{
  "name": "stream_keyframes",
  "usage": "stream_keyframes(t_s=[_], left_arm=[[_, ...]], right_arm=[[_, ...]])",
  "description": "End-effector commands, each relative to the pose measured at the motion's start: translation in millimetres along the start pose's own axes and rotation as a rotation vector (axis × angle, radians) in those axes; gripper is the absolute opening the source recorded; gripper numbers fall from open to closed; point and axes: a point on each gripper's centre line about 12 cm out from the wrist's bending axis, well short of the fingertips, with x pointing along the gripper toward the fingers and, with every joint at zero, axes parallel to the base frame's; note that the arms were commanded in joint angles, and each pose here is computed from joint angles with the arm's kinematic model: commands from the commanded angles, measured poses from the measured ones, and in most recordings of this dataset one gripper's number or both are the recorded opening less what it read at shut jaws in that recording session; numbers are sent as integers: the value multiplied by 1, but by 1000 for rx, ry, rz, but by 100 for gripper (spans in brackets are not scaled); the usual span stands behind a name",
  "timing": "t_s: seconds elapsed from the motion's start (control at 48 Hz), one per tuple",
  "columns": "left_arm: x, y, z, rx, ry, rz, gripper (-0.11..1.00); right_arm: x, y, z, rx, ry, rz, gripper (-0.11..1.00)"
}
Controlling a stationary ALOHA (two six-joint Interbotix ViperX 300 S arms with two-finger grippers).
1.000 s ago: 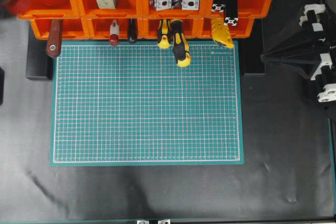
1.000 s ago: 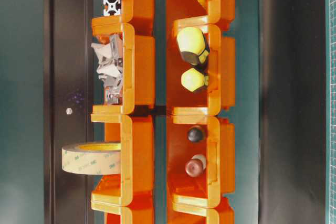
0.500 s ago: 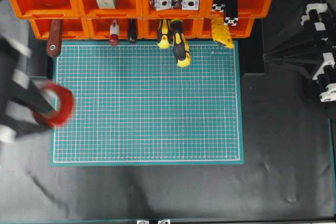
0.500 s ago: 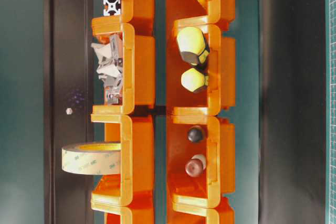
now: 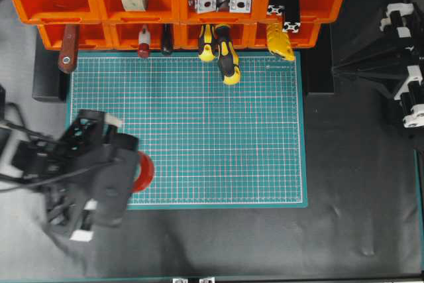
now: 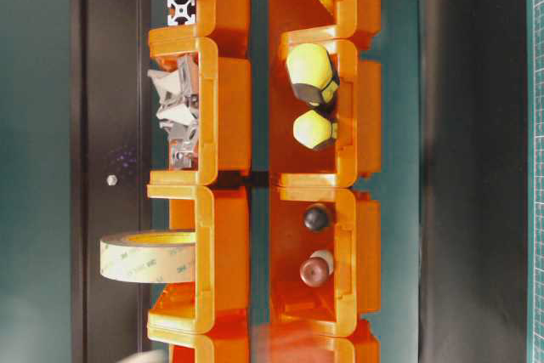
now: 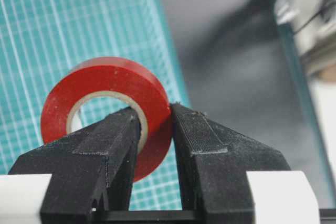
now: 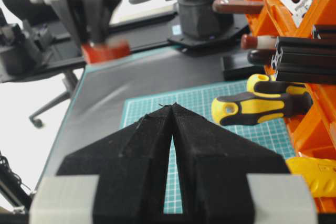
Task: Pick vinyl tape from container rack with left arm.
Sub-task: 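Lift the red tape out of the bin and carry it over the mat, then lower the red tape onto the mat and open the left gripper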
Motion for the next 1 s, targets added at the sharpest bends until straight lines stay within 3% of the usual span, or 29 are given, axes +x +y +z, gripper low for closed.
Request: stream_keyframes(t_s=[0.0, 0.208, 0.396, 0.98], left_arm=[[8, 9, 2, -16, 7, 16, 19], [48, 28, -4, -37, 98, 53, 19], [74, 33, -15, 23, 175, 58, 19], [82, 37, -10, 25, 135, 58, 19]], right_arm=[[1, 2, 10, 0, -24, 4, 0], [0, 2, 12, 0, -35, 6, 0], [-1, 2, 13, -1, -38, 5, 0], [-1, 2, 12, -1, -38, 7, 0]])
